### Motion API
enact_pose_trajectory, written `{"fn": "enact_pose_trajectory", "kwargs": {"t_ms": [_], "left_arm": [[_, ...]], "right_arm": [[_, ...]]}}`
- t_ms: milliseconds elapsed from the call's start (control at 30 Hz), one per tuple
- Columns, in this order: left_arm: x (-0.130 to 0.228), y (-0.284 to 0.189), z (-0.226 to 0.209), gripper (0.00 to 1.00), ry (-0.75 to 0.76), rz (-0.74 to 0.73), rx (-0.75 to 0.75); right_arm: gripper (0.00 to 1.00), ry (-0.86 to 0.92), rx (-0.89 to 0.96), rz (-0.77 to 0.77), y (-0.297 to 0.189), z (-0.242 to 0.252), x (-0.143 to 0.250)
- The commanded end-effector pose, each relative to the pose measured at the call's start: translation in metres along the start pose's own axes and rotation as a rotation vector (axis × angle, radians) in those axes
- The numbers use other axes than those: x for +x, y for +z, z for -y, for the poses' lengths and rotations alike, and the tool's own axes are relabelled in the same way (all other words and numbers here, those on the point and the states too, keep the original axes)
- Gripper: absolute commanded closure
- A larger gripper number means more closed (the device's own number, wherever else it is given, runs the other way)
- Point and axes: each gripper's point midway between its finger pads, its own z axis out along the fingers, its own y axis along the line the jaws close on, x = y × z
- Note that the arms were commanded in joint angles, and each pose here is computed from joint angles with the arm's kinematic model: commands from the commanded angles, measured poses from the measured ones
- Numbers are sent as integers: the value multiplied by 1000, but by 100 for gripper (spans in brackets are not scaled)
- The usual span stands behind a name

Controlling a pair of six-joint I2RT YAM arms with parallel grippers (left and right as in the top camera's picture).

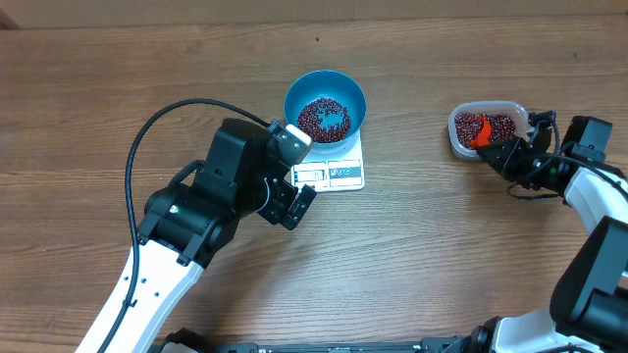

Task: Scoop item into bowl and weigh 150g on scale
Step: 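Drag the red scoop through the beans with the right gripper to fill it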

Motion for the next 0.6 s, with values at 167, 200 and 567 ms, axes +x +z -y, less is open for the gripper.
{"fn": "enact_pose_trajectory", "kwargs": {"t_ms": [167,200,567], "left_arm": [[0,0,-1,0,16,0,-2],[0,0,-1,0,16,0,-2],[0,0,-1,0,16,0,-2]], "right_arm": [[96,54,-132,-8,0,-12,0],[96,59,-141,-3,-2,-12,-1],[96,113,-200,49,-24,-1,-11]]}}
